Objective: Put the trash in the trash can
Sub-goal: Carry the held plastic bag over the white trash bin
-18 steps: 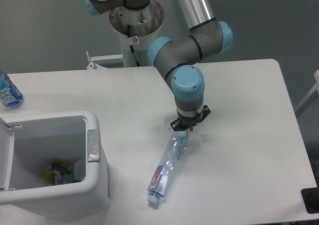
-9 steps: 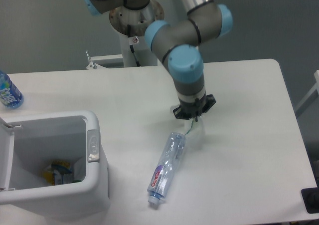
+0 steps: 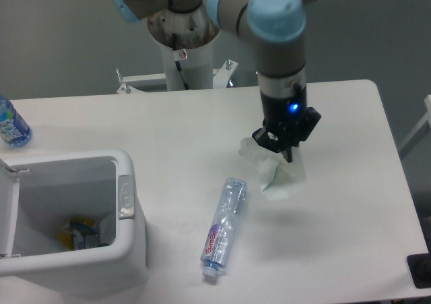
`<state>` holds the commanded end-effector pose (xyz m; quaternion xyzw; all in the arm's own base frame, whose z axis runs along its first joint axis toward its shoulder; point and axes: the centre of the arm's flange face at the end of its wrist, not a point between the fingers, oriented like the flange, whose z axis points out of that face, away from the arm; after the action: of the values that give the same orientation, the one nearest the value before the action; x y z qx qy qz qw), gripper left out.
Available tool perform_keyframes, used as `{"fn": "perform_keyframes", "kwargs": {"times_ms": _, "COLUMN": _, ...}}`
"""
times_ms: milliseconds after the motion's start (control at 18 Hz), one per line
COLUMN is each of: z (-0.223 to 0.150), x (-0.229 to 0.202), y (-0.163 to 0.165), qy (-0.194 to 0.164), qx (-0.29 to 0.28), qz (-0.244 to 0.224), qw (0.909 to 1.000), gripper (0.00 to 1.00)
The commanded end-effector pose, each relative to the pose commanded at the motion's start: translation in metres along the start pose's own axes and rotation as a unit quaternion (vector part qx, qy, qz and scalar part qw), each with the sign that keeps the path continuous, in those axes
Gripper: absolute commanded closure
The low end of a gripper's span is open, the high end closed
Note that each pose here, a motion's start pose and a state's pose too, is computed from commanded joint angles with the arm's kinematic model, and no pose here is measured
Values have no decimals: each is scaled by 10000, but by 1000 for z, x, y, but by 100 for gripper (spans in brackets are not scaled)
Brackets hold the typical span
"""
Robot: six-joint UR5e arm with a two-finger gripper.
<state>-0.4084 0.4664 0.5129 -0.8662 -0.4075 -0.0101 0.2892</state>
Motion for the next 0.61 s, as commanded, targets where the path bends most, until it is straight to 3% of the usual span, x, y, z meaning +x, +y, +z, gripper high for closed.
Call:
{"fn": "perform_keyframes", "kwargs": {"times_ms": 222, "z": -2, "x": 42, "y": -7, "qy": 1413, "qx": 77, "qz": 101, "qw": 9899, "gripper": 98}}
{"fn": "perform_keyframes", "kwargs": {"times_ms": 611, "z": -13, "x": 131, "y": 13, "qy": 1984, "qx": 10, "qz": 528, "qw": 9787, "gripper": 99}}
